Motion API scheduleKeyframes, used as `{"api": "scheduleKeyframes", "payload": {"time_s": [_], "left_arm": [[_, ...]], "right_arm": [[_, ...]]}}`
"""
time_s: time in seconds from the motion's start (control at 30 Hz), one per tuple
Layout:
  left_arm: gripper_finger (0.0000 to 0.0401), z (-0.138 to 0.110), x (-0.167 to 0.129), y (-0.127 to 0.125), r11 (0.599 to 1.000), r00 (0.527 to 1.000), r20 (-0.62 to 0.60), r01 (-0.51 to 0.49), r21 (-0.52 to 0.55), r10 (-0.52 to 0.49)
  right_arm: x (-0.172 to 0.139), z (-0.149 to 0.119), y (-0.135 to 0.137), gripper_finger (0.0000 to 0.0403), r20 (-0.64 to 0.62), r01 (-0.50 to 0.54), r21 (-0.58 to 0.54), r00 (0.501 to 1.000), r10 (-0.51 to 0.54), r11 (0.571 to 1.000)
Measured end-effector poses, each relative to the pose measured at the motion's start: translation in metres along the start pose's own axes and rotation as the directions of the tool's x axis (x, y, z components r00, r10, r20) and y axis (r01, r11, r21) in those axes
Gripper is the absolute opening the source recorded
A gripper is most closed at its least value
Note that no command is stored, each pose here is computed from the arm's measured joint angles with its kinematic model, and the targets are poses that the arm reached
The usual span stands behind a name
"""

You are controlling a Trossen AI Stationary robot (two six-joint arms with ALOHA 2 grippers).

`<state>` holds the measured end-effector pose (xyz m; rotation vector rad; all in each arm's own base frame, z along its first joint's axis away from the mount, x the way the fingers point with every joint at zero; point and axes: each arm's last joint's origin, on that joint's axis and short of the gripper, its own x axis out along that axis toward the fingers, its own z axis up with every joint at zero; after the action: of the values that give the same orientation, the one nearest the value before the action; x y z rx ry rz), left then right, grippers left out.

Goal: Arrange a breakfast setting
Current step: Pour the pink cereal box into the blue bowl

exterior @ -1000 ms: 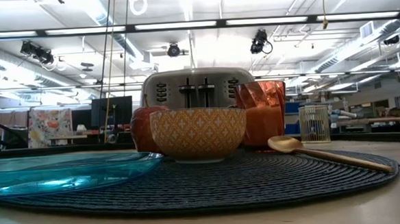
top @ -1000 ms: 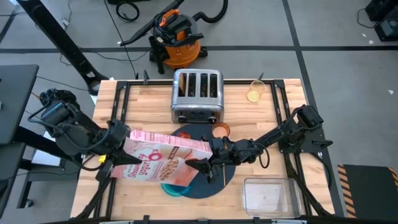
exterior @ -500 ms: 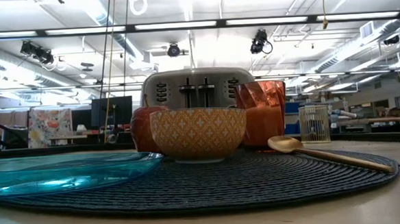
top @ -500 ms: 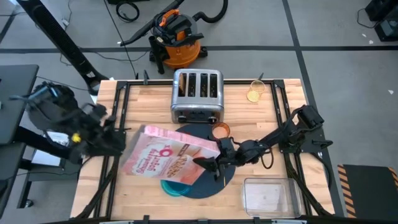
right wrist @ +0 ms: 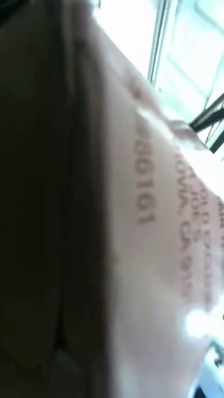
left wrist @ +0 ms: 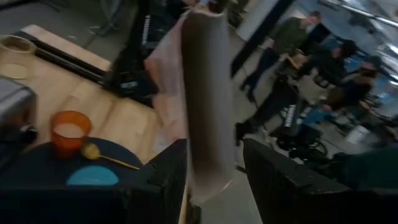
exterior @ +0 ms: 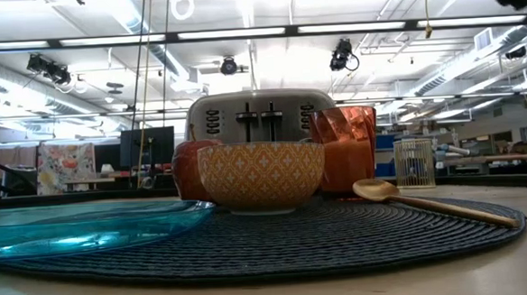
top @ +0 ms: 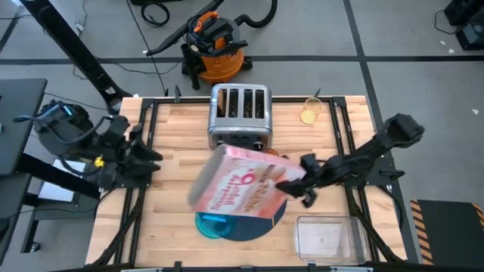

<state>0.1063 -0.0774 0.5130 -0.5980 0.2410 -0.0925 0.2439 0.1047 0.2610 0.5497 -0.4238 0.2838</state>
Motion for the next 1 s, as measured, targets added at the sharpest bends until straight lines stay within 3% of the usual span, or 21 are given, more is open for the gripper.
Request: {"api": "scheduleKeyframes", "payload": {"time_s": [0.37, 0.6, 0.73, 0.9, 1.0], "left_arm": [[0.0164, -0.004, 0.042, 0.013, 0.964, 0.965, 0.012, -0.263, 0.047, 0.263], [0.0164, 0.000, 0.067, 0.041, 0.866, 0.875, -0.007, -0.478, 0.148, 0.485], [0.0164, 0.008, 0.077, 0.051, 0.827, 0.841, 0.024, -0.536, 0.169, 0.541], [0.0164, 0.014, 0.096, 0.062, 0.781, 0.805, 0.047, -0.586, 0.216, 0.591], [0.0164, 0.017, 0.104, 0.065, 0.774, 0.797, 0.063, -0.600, 0.203, 0.601]], "right_arm": [[-0.079, 0.036, -0.006, 0.0181, -0.009, -0.075, 0.124, 0.997, 0.077, 0.989], [-0.097, 0.052, -0.003, 0.0181, -0.108, -0.045, 0.143, 0.992, 0.061, 0.989], [-0.106, 0.068, 0.001, 0.0181, -0.078, -0.085, 0.162, 0.992, 0.099, 0.983], [-0.117, 0.072, -0.001, 0.0181, -0.136, -0.054, 0.160, 0.988, 0.076, 0.986], [-0.123, 0.077, -0.001, 0.0181, -0.136, -0.050, 0.180, 0.988, 0.076, 0.982]]}}
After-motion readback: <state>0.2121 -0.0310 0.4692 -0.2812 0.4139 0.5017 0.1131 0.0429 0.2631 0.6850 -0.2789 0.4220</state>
